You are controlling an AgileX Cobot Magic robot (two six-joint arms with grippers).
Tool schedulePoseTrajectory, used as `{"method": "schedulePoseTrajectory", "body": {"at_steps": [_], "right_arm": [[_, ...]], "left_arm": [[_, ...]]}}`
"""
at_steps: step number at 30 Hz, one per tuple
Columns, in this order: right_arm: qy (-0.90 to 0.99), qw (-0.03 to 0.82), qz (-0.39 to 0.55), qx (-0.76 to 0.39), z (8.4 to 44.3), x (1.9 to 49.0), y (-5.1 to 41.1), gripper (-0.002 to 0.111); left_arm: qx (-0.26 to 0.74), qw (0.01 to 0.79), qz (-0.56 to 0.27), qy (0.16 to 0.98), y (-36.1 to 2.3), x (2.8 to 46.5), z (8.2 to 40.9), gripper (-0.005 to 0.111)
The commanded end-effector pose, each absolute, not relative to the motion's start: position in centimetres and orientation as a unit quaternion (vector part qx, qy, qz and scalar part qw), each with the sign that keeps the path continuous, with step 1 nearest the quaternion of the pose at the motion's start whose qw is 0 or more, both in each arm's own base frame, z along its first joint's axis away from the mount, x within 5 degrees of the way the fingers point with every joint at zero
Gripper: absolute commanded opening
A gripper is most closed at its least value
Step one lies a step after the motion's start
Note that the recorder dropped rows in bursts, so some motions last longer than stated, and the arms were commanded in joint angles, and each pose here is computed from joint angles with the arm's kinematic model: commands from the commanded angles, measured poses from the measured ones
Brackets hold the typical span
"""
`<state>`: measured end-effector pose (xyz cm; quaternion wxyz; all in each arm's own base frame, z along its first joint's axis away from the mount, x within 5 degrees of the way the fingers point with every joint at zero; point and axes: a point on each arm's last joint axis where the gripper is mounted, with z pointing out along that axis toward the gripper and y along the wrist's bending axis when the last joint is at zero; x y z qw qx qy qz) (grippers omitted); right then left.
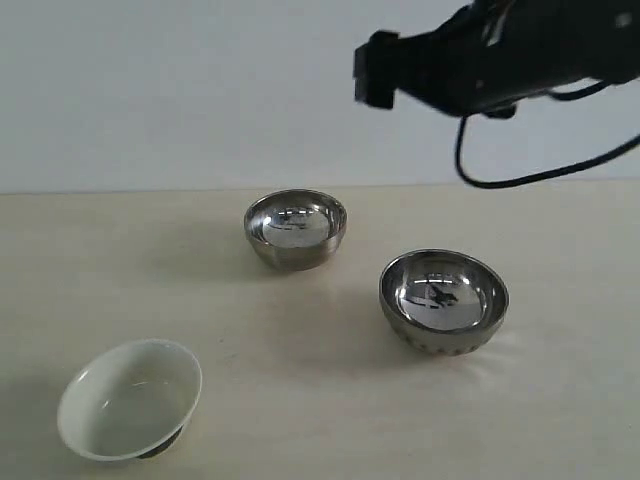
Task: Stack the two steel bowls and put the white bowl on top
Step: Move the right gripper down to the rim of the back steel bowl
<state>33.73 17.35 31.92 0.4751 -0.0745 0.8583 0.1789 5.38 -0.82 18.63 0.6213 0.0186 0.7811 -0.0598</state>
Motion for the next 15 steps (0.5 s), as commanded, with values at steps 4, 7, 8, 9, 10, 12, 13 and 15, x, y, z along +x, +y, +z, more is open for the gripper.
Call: {"method": "schedulePoseTrajectory", "body": {"at_steps": [4, 7, 8, 9, 10, 12, 13, 15], "right_arm": [[0.894, 0.404, 0.183, -0.062, 25.7, 38.3, 21.3, 0.083], [0.903, 0.388, 0.177, -0.061, 23.5, 39.6, 22.1, 0.083], [0.905, 0.383, 0.176, -0.06, 22.7, 40.1, 22.3, 0.083], [0.907, 0.38, 0.174, -0.06, 22.0, 40.5, 22.5, 0.083], [0.909, 0.375, 0.172, -0.06, 21.2, 40.8, 22.7, 0.083], [0.912, 0.369, 0.169, -0.061, 19.8, 41.5, 23.1, 0.083], [0.913, 0.367, 0.169, -0.06, 19.3, 41.8, 23.3, 0.083], [0.916, 0.361, 0.167, -0.059, 18.1, 42.3, 23.6, 0.083]], "left_arm": [[0.02, 0.621, -0.057, 0.782, -0.8, 5.4, 18.5, 0.032], [0.02, 0.621, -0.057, 0.782, -0.8, 5.4, 18.5, 0.032], [0.02, 0.621, -0.057, 0.782, -0.8, 5.4, 18.5, 0.032], [0.02, 0.621, -0.057, 0.782, -0.8, 5.4, 18.5, 0.032], [0.02, 0.621, -0.057, 0.782, -0.8, 5.4, 18.5, 0.032], [0.02, 0.621, -0.057, 0.782, -0.8, 5.4, 18.5, 0.032], [0.02, 0.621, -0.057, 0.782, -0.8, 5.4, 18.5, 0.032], [0.02, 0.621, -0.057, 0.782, -0.8, 5.4, 18.5, 0.032]]}}
